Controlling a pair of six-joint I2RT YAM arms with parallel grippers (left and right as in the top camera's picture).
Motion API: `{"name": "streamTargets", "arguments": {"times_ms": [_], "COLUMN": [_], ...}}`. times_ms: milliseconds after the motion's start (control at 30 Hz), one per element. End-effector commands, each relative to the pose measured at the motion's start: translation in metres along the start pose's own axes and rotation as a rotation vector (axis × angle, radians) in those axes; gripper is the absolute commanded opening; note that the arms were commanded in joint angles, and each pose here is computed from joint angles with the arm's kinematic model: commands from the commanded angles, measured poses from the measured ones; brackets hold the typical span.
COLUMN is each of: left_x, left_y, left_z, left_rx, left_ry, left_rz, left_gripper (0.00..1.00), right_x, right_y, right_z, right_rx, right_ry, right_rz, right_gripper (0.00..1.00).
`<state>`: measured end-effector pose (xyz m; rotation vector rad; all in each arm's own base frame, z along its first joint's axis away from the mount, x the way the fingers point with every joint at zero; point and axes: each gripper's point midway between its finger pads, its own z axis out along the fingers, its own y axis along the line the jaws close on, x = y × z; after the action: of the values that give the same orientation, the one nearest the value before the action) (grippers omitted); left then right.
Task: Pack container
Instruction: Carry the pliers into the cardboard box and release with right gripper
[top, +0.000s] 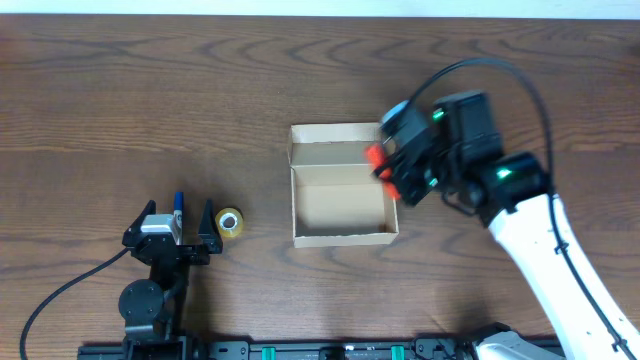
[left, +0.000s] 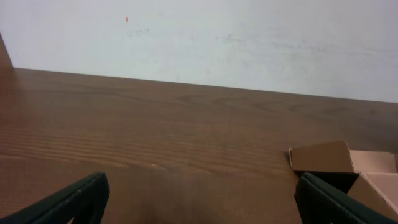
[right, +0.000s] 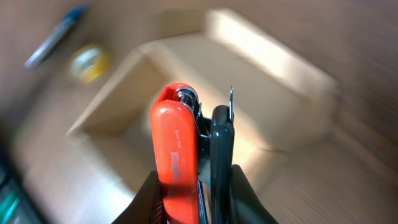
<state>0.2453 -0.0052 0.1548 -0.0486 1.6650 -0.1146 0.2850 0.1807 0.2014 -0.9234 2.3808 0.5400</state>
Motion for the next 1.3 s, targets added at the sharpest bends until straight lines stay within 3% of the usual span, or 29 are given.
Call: {"name": "streamTargets", "arguments": {"times_ms": [0,100,300,733,1033,1267], "left_x": [0.016,0.016,0.016,0.016,0.016,0.016], "left_y": [-0.003,-0.003,-0.005,-0.006,-0.006,-0.006], "left_z": [0.000,0.000,0.000,0.000,0.000,0.000], "left_rx": [0.017,0.017,0.029,0.037,0.037,0.037], "left_ry": [0.056,0.056,0.056,0.055,0.055,0.055], "left_rz": [-0.016,-0.016,-0.016,-0.017,-0.017,-0.017], "left_gripper": [0.95,0.95,0.95,0.95,0.95,0.95], "right_x": [-0.006,0.004,0.017,0.059,0.088,0.100], "right_y": [0.064,0.081,0.045,0.007,-0.002,0.000], "right_z": [-0.002,0.008,0.028,0.099,0.154,0.165], "right_rx": [-0.208,-0.208,0.004,-0.064,-0.136,-0.174], "right_ry": [-0.039,0.015,0.161,0.416,0.501,0.529], "right_rz": [-0.347,-0.500,-0.560,-0.772,-0.739,-0.718], "right_gripper": [0.01,0.01,0.01,0.01,0.01,0.01]}}
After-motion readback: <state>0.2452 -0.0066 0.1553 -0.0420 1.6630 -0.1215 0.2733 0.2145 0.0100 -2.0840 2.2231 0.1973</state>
